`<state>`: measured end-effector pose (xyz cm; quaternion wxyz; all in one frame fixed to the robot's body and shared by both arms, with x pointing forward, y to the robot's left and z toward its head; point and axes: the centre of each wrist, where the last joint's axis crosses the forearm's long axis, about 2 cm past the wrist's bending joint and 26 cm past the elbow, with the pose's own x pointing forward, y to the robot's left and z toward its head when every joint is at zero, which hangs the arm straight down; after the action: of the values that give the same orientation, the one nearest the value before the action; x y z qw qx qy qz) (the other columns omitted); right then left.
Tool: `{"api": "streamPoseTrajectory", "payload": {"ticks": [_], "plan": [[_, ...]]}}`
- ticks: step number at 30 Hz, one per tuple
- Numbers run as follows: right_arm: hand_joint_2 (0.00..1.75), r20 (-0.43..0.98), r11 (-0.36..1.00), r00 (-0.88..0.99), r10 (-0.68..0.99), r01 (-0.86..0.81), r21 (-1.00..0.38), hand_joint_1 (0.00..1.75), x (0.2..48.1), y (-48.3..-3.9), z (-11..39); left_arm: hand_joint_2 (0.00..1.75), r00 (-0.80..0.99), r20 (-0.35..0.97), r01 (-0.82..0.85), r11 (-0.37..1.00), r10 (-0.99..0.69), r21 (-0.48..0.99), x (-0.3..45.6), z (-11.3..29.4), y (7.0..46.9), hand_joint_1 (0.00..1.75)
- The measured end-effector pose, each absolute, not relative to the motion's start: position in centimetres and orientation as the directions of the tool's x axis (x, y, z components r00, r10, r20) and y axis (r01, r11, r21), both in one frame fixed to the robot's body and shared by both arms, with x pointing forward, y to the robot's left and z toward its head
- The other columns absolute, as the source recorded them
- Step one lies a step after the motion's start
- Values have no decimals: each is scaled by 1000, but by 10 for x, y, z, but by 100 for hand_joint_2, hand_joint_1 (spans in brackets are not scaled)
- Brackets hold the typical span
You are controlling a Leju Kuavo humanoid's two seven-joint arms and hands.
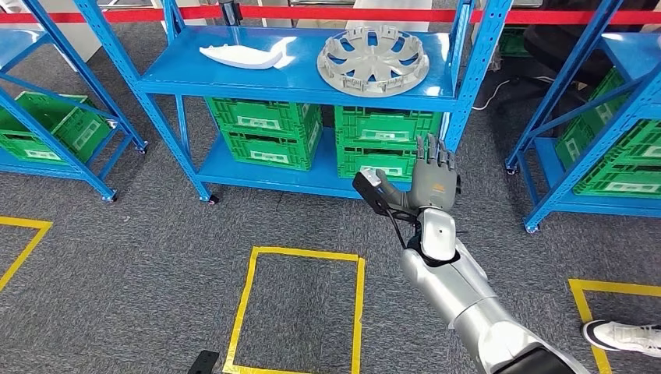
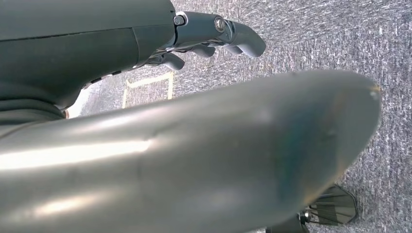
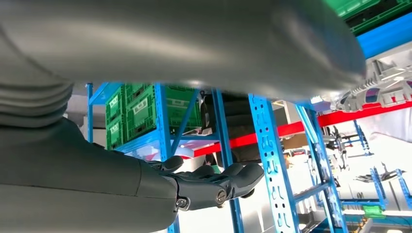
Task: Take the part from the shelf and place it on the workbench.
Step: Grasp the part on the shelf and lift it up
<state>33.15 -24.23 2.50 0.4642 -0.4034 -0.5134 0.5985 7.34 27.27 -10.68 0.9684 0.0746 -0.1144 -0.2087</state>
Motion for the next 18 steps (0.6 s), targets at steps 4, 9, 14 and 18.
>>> {"api": "streamPoseTrajectory", "payload": {"ticks": [4,9,14,18], "plan": [[0,-8,-43,-243,970,-143,-989,0,332,-242,25,0,887,189,388,901,-422,193,73,-107,273,0],[0,-9,-45,-244,970,-145,-988,0,332,-242,25,0,888,185,387,902,-421,193,73,-107,273,0],[0,-9,-46,-244,970,-146,-988,0,332,-242,25,0,889,184,386,902,-419,192,73,-107,273,0],[0,-10,-48,-247,969,-147,-988,0,332,-242,25,0,889,185,386,903,-418,189,73,-107,273,0]]}}
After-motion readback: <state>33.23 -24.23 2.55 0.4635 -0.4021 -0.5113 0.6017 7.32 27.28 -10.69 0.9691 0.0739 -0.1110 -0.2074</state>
